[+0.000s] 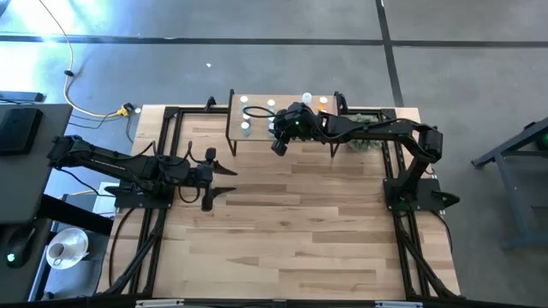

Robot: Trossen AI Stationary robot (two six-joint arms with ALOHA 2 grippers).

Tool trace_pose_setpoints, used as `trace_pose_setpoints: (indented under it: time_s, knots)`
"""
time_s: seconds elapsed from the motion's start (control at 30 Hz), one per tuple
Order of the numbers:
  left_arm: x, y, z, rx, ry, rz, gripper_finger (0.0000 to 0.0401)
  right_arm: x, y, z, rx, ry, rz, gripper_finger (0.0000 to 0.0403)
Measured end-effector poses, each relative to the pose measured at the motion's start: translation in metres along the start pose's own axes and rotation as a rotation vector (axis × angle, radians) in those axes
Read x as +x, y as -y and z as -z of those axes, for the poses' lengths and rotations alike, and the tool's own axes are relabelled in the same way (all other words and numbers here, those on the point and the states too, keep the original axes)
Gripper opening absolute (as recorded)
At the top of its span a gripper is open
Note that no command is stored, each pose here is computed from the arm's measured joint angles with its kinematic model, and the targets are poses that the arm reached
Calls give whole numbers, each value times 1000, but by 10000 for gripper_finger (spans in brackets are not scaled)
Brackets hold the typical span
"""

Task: Pick and place medicine bottles onto shelf by color
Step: Put the green pill bottle on the shelf aligned with the other green pill bottles

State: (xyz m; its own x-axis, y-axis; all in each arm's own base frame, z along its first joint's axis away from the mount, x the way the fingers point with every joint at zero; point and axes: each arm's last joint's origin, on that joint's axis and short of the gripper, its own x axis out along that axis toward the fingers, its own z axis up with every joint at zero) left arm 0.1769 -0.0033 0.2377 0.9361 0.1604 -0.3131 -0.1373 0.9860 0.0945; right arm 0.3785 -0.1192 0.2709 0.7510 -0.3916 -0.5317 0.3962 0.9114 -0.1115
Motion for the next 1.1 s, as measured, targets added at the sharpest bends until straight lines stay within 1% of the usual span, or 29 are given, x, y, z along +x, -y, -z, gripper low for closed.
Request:
trace_pose_setpoints:
  time_s: [0.27,0.33,0.53,0.63,0.83,1.1]
  knots:
    - [0,0,0,0,-1,0,207,0,0,-1,8,14,-1,107]
    - [0,0,0,0,-1,0,207,0,0,-1,8,13,-1,118]
    - [0,0,0,0,-1,0,207,0,0,-1,17,14,4,169]
    - [0,0,0,0,0,0,207,0,1,-1,10,14,8,182]
    - [0,0,0,0,0,0,207,0,1,-2,11,17,8,185]
    - [0,0,1,2,-8,0,207,-11,2,-9,16,48,9,185]
